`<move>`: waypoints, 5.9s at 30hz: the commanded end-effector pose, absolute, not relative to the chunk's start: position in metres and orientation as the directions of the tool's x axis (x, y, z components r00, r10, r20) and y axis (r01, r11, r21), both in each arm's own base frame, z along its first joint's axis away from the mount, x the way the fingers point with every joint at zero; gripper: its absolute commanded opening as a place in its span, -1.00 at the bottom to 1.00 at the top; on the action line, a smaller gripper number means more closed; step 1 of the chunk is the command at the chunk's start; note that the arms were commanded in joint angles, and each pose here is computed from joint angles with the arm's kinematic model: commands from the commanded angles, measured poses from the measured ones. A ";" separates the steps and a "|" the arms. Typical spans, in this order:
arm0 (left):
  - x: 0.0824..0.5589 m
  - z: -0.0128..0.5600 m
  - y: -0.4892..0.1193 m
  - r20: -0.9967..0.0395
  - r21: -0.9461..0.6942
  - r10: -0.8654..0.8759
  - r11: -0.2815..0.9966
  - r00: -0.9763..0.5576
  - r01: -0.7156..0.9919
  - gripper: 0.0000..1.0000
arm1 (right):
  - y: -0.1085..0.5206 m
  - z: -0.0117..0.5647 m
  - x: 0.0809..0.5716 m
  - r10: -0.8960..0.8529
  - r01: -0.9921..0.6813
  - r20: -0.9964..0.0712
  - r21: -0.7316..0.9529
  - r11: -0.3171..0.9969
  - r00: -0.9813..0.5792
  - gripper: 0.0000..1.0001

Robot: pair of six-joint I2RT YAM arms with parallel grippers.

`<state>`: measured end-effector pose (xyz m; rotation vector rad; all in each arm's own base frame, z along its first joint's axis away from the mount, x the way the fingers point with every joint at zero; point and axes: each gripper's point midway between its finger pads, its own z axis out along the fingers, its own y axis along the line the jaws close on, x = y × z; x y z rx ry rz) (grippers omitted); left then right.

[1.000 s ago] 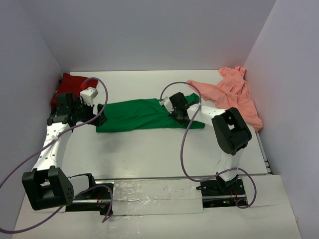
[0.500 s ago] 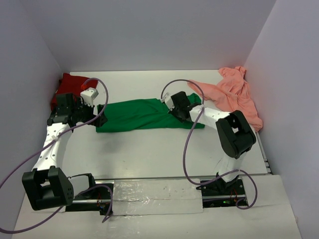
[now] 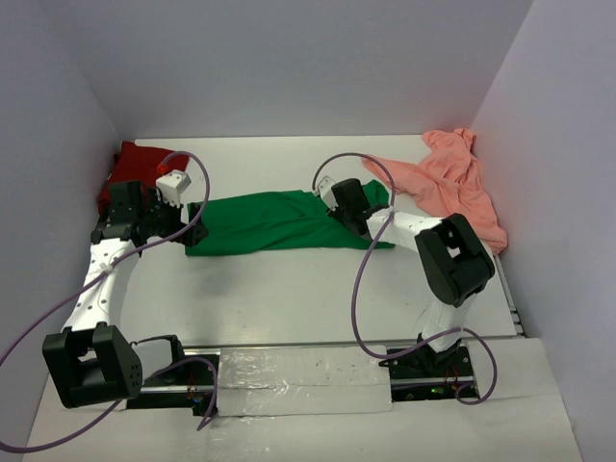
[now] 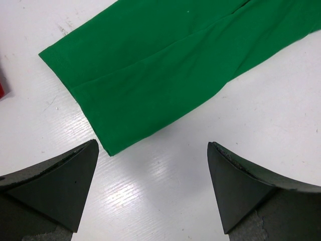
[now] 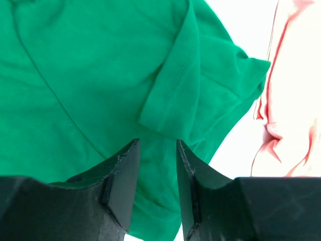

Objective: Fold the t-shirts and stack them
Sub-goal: Fold the other side of the tshirt into a rectangle, then rotate the tshirt 90 degrees

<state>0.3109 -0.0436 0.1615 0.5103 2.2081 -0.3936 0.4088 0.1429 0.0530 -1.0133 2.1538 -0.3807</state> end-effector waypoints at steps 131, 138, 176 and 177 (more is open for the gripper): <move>0.076 0.100 -0.339 -0.268 -0.476 0.950 -0.277 0.162 0.835 -1.00 | 0.052 0.384 0.314 -0.108 -0.181 -0.925 -0.044 0.982 -0.364 -1.00; 0.083 0.131 -0.413 -0.414 -0.366 0.902 -0.292 0.127 0.884 -1.00 | 0.066 0.306 0.335 -0.160 -0.252 -0.854 -0.035 0.967 -0.495 -1.00; 0.407 0.187 -0.115 -0.857 -0.113 0.201 0.826 -0.474 0.553 -0.99 | 0.133 0.024 0.449 -0.142 -0.194 -0.252 0.193 0.962 -0.957 -1.00; 0.405 0.186 -0.115 -0.859 -0.113 0.200 0.823 -0.471 0.556 -1.00 | 0.137 0.028 0.456 -0.146 -0.201 -0.276 0.182 0.963 -0.950 -1.00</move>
